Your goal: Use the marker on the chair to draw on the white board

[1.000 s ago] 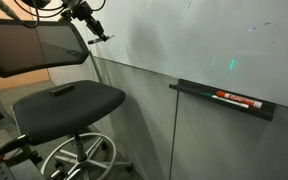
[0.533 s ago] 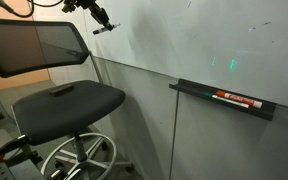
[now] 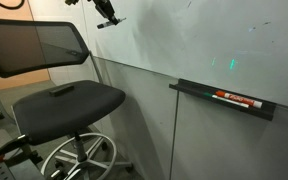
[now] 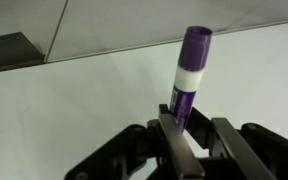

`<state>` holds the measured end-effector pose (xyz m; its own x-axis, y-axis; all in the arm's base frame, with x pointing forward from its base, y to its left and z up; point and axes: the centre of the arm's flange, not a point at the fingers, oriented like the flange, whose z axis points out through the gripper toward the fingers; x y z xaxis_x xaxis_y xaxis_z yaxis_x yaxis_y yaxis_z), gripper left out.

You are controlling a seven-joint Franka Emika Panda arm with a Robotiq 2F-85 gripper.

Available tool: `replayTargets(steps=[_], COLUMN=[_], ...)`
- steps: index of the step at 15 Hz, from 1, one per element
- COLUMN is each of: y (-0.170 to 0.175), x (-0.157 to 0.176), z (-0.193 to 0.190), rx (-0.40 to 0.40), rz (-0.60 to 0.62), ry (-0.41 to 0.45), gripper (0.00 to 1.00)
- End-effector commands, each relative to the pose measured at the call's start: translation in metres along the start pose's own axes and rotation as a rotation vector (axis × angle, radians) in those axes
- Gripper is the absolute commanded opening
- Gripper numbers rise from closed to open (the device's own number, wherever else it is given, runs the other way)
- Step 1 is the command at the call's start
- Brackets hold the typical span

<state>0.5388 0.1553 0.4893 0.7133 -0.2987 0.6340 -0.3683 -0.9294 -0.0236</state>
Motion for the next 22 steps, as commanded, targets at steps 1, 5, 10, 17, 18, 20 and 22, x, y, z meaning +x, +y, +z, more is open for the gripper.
replayTargets(steps=[1, 5, 10, 17, 18, 20, 22], y=[0.026, 0.044, 0.08, 0.093, 0.091, 0.089, 0.088], x=[0.002, 0.011, 0.028, 0.039, 0.039, 0.04, 0.042], z=[-0.025, -0.027, -0.042, -0.042, -0.041, -0.039, -0.036], rx=[0.042, 0.044, 0.031, 0.062, 0.074, 0.096, 0.109], rz=[-0.036, -0.075, -0.112, -0.237, -0.252, -0.271, -0.281], ry=[-0.128, -0.178, -0.213, -0.135, -0.119, -0.097, -0.072], gripper=[0.08, 0.08, 0.08, 0.08, 0.08, 0.08, 0.08])
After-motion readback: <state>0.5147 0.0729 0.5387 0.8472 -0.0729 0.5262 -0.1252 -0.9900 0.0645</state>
